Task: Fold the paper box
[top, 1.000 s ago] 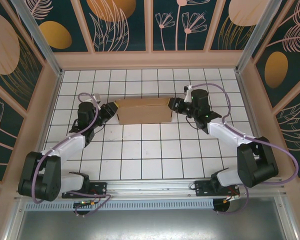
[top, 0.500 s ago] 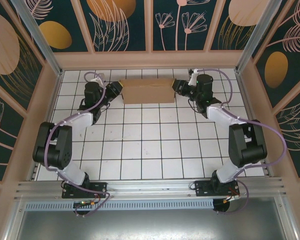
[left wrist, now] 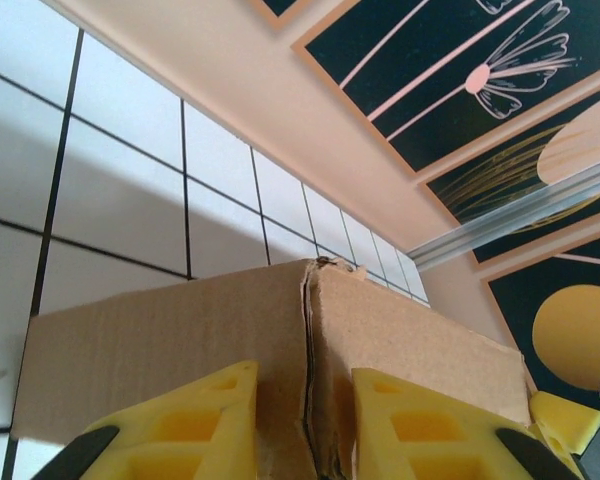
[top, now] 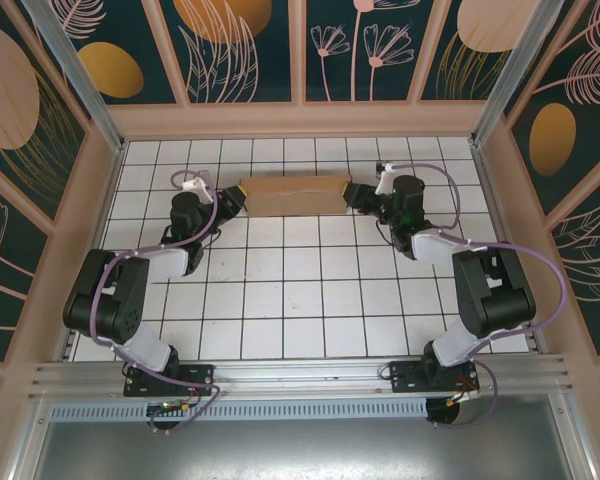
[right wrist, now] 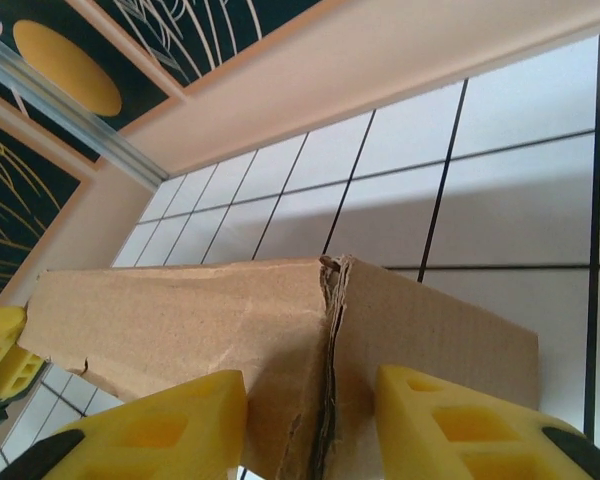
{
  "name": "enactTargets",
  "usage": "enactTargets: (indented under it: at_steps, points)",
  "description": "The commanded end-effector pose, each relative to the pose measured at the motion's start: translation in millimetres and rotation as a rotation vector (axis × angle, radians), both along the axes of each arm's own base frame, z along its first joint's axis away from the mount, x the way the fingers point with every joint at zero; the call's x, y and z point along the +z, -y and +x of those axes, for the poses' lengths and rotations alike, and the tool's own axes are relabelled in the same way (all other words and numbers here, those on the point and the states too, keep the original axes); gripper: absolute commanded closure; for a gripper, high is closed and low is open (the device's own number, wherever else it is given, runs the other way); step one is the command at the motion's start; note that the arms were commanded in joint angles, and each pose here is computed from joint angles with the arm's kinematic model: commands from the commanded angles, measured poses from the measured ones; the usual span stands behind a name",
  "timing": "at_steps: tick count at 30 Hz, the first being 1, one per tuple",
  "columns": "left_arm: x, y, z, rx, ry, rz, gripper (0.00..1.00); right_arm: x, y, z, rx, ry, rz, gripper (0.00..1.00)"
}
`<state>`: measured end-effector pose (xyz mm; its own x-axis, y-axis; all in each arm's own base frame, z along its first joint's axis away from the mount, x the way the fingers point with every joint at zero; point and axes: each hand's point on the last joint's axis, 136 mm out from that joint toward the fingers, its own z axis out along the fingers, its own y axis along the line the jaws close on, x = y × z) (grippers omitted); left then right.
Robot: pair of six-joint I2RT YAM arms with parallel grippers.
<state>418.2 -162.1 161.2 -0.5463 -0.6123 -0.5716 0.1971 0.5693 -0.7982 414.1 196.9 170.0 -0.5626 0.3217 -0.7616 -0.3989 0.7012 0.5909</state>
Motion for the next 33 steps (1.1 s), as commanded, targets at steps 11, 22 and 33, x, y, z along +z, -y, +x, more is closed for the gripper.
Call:
enactTargets:
  at_steps: [11, 22, 33]
  points:
    - [-68.9, 0.5, -48.3, -0.017, -0.226, 0.092, 0.61, -46.6, 6.0, -59.9, -0.052, -0.172, -0.038, 0.43]
    - [-46.8, -2.0, -16.4, 0.024, -0.189, 0.173, 0.42, -66.4, 19.4, -37.6, -0.093, -0.310, -0.078, 0.39]
    - [-101.0, 20.4, 8.9, -0.046, -0.291, 0.131, 0.63, -106.2, 5.1, -10.7, -0.073, -0.453, -0.089, 0.57]
